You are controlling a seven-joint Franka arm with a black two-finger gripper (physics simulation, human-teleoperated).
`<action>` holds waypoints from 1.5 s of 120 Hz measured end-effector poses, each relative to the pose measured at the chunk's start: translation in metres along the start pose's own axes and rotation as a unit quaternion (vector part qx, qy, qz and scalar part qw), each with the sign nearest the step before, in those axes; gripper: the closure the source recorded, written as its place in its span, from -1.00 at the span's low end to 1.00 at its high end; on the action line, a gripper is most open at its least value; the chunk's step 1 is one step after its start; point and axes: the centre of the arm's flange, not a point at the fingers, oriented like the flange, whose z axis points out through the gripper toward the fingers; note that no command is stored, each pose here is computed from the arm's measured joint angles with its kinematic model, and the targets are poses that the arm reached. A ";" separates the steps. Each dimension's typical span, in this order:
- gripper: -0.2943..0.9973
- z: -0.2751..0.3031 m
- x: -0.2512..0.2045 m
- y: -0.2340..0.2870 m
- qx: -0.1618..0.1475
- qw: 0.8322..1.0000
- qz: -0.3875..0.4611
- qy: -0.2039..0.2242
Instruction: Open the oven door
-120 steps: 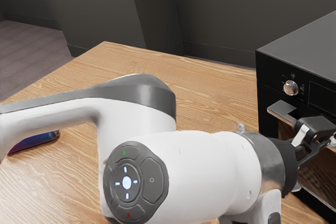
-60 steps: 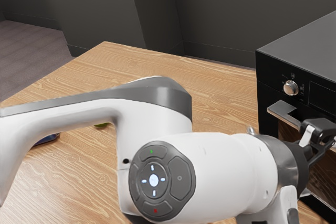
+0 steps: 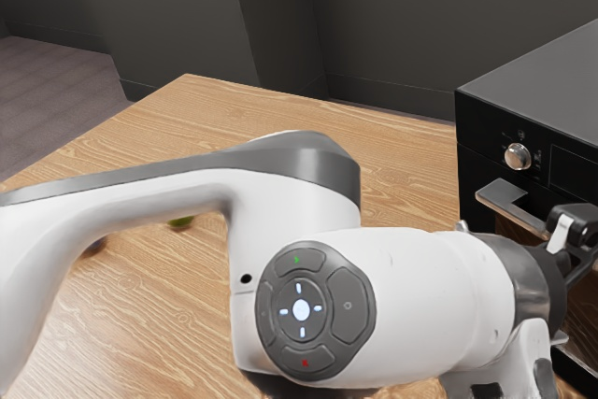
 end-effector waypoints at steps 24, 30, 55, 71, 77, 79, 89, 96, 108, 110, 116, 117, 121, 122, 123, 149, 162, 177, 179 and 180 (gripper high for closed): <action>-0.54 0.009 -0.002 0.000 -0.003 1.000 0.000 -0.002; -0.54 0.011 -0.003 0.000 -0.004 1.000 -0.001 -0.003; -0.54 0.027 -0.008 0.007 -0.016 1.000 -0.005 -0.009; -0.55 0.037 -0.009 0.013 -0.026 1.000 -0.007 -0.009; -0.55 0.037 -0.011 0.013 -0.027 1.000 -0.008 -0.010; -0.54 0.035 -0.012 0.013 -0.026 1.000 -0.009 -0.011; -0.55 0.015 -0.025 0.023 -0.023 0.999 -0.007 -0.021; -0.56 0.010 -0.040 0.036 -0.030 0.999 -0.010 -0.034; -0.54 0.015 -0.062 0.059 -0.048 0.997 -0.020 -0.055; -0.54 0.012 -0.066 0.064 -0.050 0.997 -0.021 -0.058; -0.52 -0.001 -0.079 0.076 -0.049 0.996 -0.025 -0.073; -0.47 -0.005 -0.079 0.078 -0.048 0.996 -0.024 -0.074; -0.12 -0.018 -0.078 0.085 -0.040 0.996 -0.016 -0.081; -0.06 -0.022 -0.078 0.087 -0.037 0.996 -0.014 -0.083; -0.03 -0.025 -0.078 0.088 -0.034 0.996 -0.012 -0.086; -0.11 -0.086 -0.077 0.089 0.075 0.971 -0.011 -0.226; -0.32 -0.080 -0.083 0.070 0.050 0.976 -0.060 -0.203; -0.44 -0.141 -0.243 -0.079 -0.029 0.904 -0.417 -0.093; -0.45 -0.146 -0.271 -0.084 -0.049 0.880 -0.464 -0.085; -0.45 -0.145 -0.288 -0.083 -0.060 0.867 -0.488 -0.085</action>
